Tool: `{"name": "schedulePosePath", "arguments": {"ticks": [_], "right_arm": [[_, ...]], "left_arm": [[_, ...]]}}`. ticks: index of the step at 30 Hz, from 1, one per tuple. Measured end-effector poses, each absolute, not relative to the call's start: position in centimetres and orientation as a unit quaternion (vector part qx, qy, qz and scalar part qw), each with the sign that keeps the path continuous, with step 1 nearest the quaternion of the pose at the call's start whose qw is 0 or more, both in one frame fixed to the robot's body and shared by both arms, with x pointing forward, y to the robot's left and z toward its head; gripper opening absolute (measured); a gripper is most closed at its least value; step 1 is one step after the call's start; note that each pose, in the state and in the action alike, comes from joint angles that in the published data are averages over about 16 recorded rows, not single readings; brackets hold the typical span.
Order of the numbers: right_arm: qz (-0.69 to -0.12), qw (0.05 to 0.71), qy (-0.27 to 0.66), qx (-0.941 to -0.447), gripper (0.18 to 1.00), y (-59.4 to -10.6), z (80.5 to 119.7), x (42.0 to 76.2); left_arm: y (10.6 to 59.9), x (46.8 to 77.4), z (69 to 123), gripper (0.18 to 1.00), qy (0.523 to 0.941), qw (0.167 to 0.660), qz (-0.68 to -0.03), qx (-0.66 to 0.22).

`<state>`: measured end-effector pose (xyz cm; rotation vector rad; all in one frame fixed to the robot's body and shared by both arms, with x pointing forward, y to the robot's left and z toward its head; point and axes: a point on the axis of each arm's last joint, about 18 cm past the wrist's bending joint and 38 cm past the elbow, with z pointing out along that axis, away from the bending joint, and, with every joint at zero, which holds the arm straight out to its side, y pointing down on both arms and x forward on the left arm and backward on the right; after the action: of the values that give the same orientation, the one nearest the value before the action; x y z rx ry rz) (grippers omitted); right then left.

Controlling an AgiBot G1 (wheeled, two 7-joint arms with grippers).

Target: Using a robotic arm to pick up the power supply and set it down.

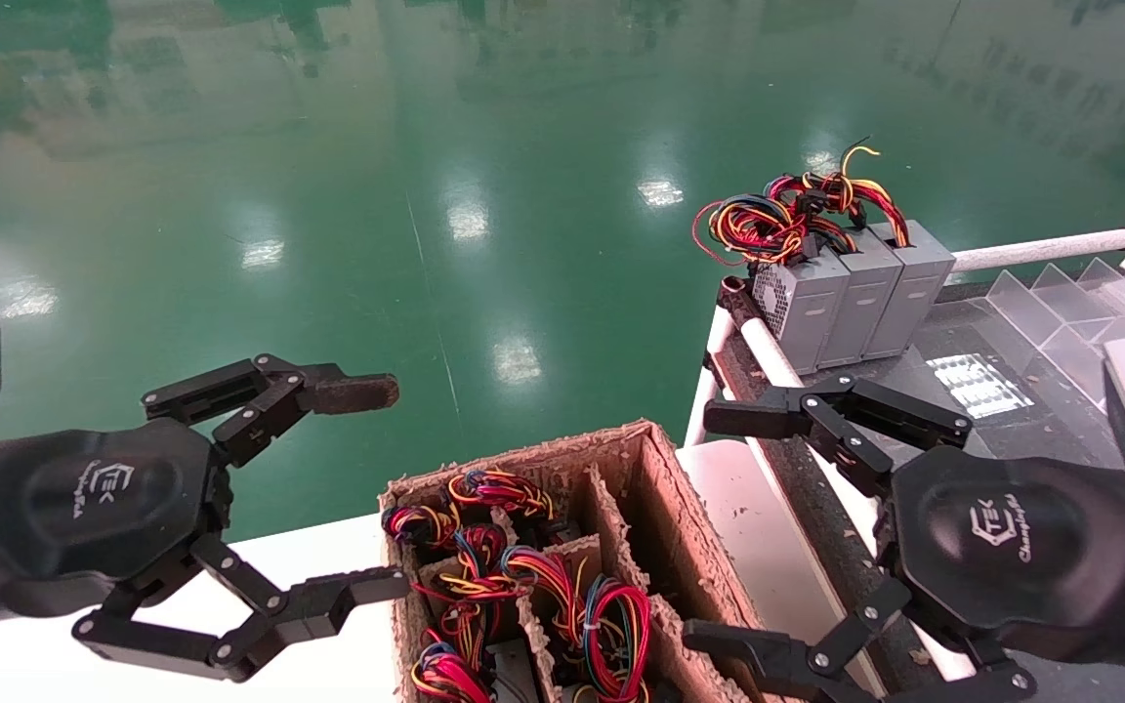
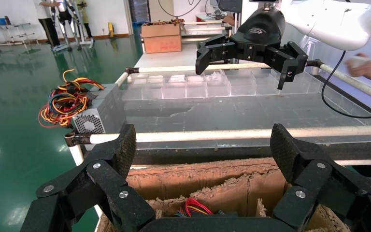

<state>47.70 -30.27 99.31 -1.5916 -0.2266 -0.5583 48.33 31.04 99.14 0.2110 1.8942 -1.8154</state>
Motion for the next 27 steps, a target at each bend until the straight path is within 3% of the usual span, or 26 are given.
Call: {"name": "schedulePosePath", "arguments": {"ticks": [18,27], "right_arm": [[-0.247,0.659,-0.1,-0.703,1.001,-30.27,99.31,47.7],[-0.247,0.659,-0.1,-0.703,1.001,-30.27,99.31,47.7]], "left_arm": [[31.04,48.33,99.14,0.95,0.696,0.252,-0.667,0.078],[31.04,48.33,99.14,0.82,0.696,0.252,-0.667,0.078]]}}
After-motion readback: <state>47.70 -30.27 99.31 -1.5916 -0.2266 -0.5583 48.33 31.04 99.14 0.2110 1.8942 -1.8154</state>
